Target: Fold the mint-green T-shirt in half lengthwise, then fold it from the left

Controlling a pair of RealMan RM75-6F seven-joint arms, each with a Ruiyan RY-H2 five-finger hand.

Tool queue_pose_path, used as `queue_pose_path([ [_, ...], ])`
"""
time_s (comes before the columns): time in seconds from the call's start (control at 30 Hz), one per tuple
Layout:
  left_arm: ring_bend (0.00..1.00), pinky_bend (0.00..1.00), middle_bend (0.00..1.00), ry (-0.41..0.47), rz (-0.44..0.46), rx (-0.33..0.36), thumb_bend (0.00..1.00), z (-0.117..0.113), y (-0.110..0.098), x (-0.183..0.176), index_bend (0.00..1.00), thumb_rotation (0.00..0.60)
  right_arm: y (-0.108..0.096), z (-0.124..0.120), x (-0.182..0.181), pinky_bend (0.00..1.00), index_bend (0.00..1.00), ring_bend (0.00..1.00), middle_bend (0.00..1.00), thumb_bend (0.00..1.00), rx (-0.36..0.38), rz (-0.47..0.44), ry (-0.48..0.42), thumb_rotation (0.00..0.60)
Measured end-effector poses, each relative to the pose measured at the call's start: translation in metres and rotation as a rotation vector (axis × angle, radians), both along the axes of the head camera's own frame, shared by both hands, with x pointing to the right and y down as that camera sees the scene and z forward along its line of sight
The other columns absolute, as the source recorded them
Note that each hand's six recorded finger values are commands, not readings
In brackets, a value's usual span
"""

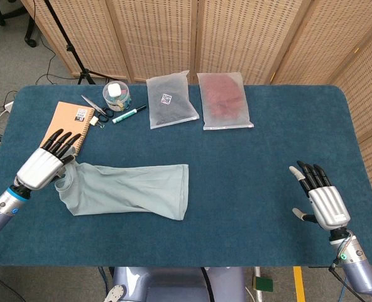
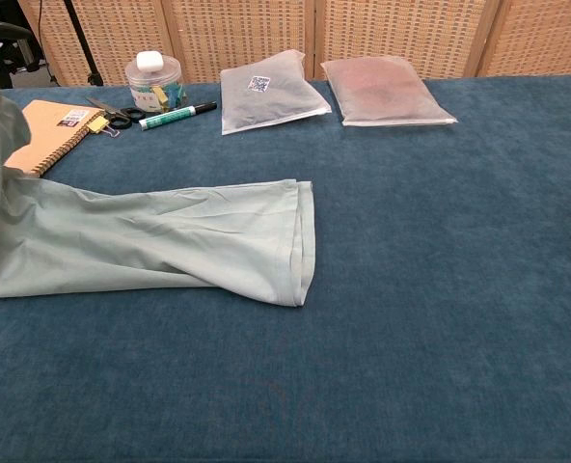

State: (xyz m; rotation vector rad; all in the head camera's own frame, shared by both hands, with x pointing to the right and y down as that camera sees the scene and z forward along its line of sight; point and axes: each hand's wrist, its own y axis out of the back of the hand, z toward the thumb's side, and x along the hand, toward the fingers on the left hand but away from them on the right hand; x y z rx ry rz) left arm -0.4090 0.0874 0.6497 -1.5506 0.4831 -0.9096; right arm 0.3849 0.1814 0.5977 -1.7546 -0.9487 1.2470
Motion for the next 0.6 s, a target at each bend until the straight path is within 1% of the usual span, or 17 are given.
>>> queue_pose_path([
  [0.27, 0.0, 0.0, 0.0, 0.007, 0.129, 0.009, 0.55, 0.016, 0.001, 0.073, 0.84, 0.6, -0.002, -0.005, 0.003, 0.0, 0.0, 0.0, 0.0, 0.03, 0.005, 0.012, -0.019, 0.6],
  [0.47, 0.0, 0.0, 0.0, -0.018, 0.2, 0.022, 0.55, 0.028, 0.002, 0.122, 0.84, 0.6, -0.003, -0.01, 0.006, 0.0, 0.0, 0.0, 0.0, 0.03, 0.009, 0.024, -0.037, 0.6],
  [0.6, 0.0, 0.0, 0.0, -0.019, 0.249, 0.027, 0.55, 0.039, 0.009, 0.156, 0.84, 0.6, -0.004, -0.012, 0.008, 0.0, 0.0, 0.0, 0.0, 0.03, 0.01, 0.032, -0.043, 0.6],
])
